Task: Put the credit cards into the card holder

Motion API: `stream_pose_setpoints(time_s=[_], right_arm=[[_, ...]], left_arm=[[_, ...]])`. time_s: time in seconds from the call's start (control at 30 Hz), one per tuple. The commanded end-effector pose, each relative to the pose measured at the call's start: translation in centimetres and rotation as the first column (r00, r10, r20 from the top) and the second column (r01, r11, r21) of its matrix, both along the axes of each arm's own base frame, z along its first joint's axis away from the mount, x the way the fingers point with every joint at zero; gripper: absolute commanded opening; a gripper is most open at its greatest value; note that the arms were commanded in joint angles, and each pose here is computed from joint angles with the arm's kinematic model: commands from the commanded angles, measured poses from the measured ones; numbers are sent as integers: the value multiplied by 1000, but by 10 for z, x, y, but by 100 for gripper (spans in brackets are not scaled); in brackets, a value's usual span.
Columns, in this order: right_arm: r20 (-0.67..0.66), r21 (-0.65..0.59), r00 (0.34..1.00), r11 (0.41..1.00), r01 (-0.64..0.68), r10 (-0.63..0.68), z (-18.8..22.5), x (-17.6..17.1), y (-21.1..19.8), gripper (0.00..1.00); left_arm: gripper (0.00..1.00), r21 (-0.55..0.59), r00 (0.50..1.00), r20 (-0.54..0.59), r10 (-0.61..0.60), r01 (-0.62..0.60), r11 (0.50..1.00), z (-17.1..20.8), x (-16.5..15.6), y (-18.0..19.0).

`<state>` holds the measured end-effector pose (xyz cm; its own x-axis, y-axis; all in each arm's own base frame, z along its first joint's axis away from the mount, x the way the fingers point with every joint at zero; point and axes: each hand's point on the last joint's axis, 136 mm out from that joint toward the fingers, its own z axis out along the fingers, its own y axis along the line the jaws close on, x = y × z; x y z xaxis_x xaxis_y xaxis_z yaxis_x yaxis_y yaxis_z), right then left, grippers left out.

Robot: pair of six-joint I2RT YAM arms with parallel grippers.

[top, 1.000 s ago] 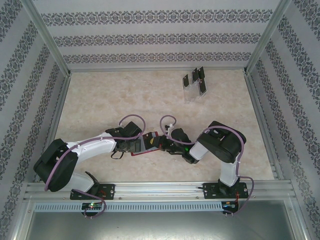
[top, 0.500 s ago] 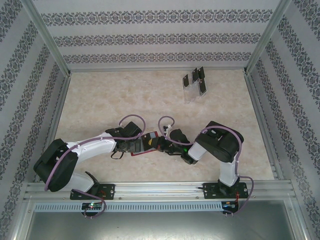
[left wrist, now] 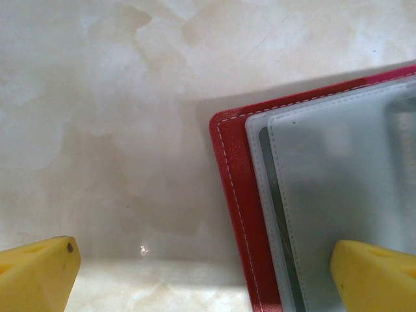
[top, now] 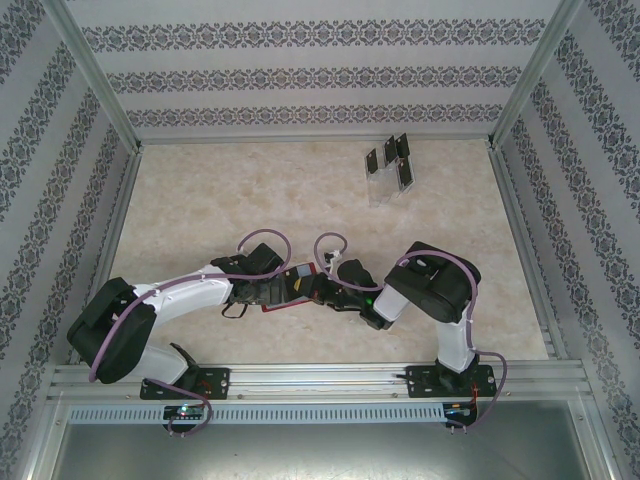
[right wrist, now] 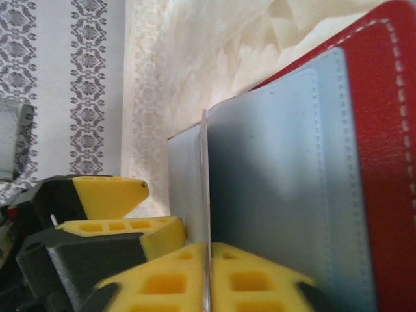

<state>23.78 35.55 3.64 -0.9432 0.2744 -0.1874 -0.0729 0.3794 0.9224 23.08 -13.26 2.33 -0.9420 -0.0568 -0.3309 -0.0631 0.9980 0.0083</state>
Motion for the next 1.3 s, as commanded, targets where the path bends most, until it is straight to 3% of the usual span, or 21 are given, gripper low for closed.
stream_pose_setpoints(time_s=[0.0, 0.1, 0.4, 0.8, 1.27], right_arm=[[-44, -79, 999, 997, -26, 22, -19, -10, -3, 30], [-48, -118, 998, 992, -36, 30, -19, -10, -4, 43], [-78, -228, 996, 971, -70, 53, -23, -11, -6, 61], [-52, -289, 995, 952, -98, 87, -9, -5, -4, 66], [13, -267, 997, 961, -75, 81, 28, 16, -16, 70]], left_arm=[[100, 65, 998, -62, -2, 6, 998, -12, -18, 14], [100, 65, 998, -60, -2, 6, 998, -12, -18, 14], [100, 61, 998, -56, -6, 9, 998, -11, -17, 13], [100, 57, 999, -54, -6, 9, 998, -11, -16, 12], [100, 49, 999, -45, -9, 12, 999, -9, -14, 10]])
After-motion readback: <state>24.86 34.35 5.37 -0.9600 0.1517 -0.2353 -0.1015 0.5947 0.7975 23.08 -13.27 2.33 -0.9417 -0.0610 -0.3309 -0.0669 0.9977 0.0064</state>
